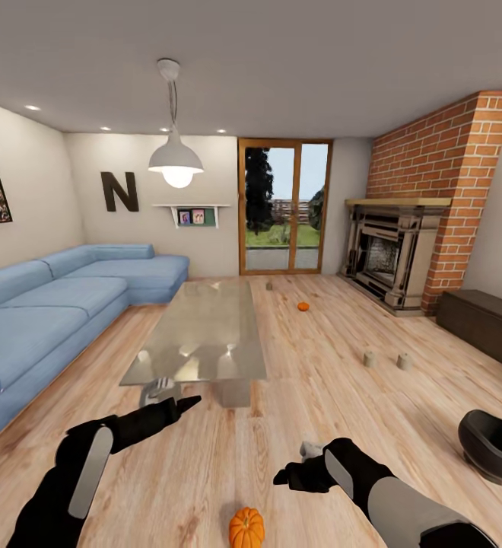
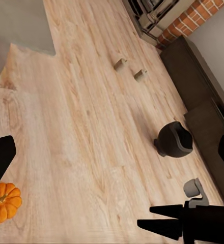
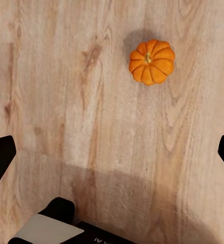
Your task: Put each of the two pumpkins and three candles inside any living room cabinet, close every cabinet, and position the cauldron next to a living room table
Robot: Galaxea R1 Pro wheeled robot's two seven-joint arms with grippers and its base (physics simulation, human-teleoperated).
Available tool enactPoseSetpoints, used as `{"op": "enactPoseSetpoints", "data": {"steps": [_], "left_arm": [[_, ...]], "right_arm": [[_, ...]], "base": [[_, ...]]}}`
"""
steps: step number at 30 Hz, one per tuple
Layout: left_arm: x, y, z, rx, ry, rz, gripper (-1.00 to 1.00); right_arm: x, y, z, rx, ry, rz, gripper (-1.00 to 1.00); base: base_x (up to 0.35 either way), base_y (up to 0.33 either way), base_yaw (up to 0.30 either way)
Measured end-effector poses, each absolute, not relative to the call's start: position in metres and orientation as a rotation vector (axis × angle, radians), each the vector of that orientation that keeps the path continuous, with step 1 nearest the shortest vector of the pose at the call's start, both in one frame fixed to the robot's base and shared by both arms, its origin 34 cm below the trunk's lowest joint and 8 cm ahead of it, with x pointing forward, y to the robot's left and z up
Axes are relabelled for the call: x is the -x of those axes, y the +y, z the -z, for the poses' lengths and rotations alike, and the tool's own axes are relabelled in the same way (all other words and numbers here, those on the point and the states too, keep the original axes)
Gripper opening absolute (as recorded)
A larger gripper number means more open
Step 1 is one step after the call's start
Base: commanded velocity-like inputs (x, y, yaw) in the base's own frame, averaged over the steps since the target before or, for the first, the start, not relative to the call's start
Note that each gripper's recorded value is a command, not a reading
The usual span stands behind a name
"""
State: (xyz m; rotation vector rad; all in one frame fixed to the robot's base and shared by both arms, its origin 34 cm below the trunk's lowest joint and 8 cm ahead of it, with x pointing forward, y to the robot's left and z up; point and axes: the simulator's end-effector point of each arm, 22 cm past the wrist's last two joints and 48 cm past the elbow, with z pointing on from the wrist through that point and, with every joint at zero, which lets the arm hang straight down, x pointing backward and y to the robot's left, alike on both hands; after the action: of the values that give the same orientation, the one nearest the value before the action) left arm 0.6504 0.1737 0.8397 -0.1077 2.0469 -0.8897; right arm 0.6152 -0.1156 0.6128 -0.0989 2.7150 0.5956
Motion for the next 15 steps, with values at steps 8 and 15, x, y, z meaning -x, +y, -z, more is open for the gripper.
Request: {"op": "enactPoseSetpoints", "data": {"steps": [8,15], "left_arm": [[-0.64,0.138,-0.818,-0.001,2.087,0.902,1.0],[-0.637,0.133,-0.803,-0.012,2.091,0.907,1.0]], "right_arm": [[-0.615,-0.115,-0.599,0.095,2.705,-0.609,1.0],[-0.613,-0.115,-0.585,0.106,2.707,-0.599,1.0]], "base": [[0.0,0.0,0.0],[0.0,0.0,0.017]]}}
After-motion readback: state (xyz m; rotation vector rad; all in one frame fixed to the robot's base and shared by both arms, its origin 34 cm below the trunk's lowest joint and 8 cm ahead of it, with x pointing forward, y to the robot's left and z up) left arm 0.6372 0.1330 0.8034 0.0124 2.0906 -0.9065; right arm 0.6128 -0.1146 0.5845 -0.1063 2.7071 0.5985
